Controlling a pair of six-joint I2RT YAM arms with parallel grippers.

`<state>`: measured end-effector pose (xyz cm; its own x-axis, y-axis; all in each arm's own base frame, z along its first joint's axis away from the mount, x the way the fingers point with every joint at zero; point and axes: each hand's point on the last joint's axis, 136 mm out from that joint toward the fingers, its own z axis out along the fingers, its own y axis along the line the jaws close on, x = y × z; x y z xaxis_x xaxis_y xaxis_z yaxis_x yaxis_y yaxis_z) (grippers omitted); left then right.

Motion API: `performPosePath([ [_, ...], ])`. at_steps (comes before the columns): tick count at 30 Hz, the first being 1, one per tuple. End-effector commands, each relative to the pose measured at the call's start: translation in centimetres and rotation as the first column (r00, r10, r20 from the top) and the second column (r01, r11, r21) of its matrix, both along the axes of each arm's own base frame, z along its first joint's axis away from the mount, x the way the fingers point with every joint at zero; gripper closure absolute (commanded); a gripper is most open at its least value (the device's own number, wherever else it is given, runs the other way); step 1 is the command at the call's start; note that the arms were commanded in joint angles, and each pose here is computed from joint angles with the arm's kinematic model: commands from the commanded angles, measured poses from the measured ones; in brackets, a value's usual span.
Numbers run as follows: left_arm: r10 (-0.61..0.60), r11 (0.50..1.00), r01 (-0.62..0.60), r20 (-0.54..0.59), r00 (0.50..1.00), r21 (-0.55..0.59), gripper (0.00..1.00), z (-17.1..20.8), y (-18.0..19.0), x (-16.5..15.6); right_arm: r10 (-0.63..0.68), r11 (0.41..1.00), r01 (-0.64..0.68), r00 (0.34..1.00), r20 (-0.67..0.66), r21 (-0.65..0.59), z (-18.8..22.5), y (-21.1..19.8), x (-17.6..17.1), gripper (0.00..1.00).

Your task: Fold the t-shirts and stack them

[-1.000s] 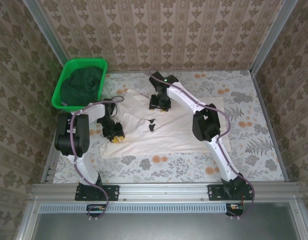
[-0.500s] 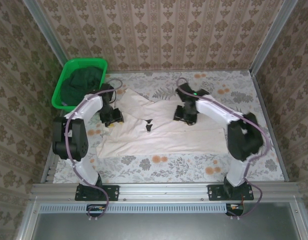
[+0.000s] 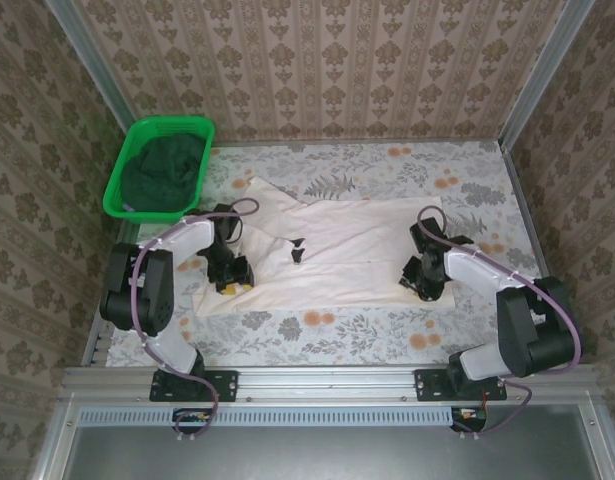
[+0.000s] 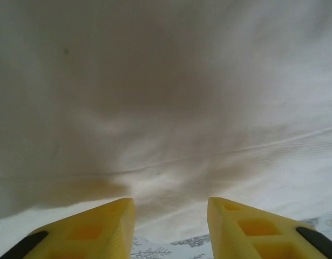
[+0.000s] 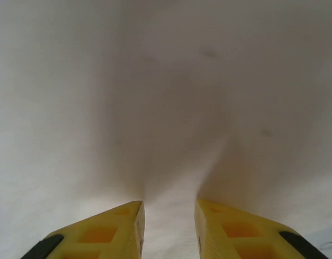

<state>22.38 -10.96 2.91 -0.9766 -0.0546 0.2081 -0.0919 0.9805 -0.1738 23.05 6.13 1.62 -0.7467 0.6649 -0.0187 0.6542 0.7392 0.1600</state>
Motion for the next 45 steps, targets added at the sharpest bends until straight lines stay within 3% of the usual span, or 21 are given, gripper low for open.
performPosePath([
  [1,0.023,0.997,-0.019,-0.055,0.998,0.075,0.58,-0.8,1.7,-1.4,-0.152,0.988,0.15,0.985,-0.085,-0.032,-1.1,-1.5,-2.7,0.68],
  [9,0.104,0.984,-0.078,-0.162,0.981,0.161,0.55,-1.6,3.4,-4.0,-0.261,0.965,0.251,0.938,-0.227,-0.071,-1.6,-2.9,-7.7,0.63],
  [16,0.142,0.978,-0.095,-0.258,0.956,0.186,0.55,-2.3,3.7,-6.5,-0.283,0.954,0.298,0.925,-0.254,0.021,-1.9,-1.5,-8.8,0.61],
  [23,0.189,0.967,-0.143,-0.219,0.957,0.212,0.55,0.3,4.5,-5.9,-0.272,0.959,0.282,0.939,-0.208,0.016,0.4,-1.7,-7.8,0.47],
  [26,0.207,0.965,-0.19,-0.08,0.975,0.184,0.47,3.7,4.3,-1.7,-0.241,0.97,0.242,0.97,-0.038,0.038,3.6,-1.6,-4.1,0.4],
  [29,0.212,0.971,-0.221,0.089,0.973,0.095,0.42,7.9,2.8,4.7,-0.213,0.977,0.205,0.962,0.173,0.06,7.3,-1.4,0.4,0.31],
  [31,0.213,0.976,-0.218,0.201,0.956,0.002,0.4,10.6,1.1,9.5,-0.199,0.98,0.188,0.935,0.292,0.065,9.3,-1.4,3.5,0.3],
  [35,0.229,0.97,-0.183,0.361,0.904,-0.157,0.39,13.9,-2.1,18.3,-0.192,0.976,0.217,0.896,0.399,-0.017,11.0,-3.0,7.7,0.32],
  [38,0.233,0.965,-0.154,0.415,0.88,-0.214,0.41,14.0,-4.0,23.7,-0.143,0.973,0.209,0.875,0.463,-0.095,12.1,-4.3,11.6,0.35],
  [45,0.224,0.958,-0.112,0.44,0.869,-0.265,0.53,9.5,-6.3,32.1,-0.192,0.95,0.281,0.867,0.459,-0.134,9.5,-8.1,17.2,0.47],
])
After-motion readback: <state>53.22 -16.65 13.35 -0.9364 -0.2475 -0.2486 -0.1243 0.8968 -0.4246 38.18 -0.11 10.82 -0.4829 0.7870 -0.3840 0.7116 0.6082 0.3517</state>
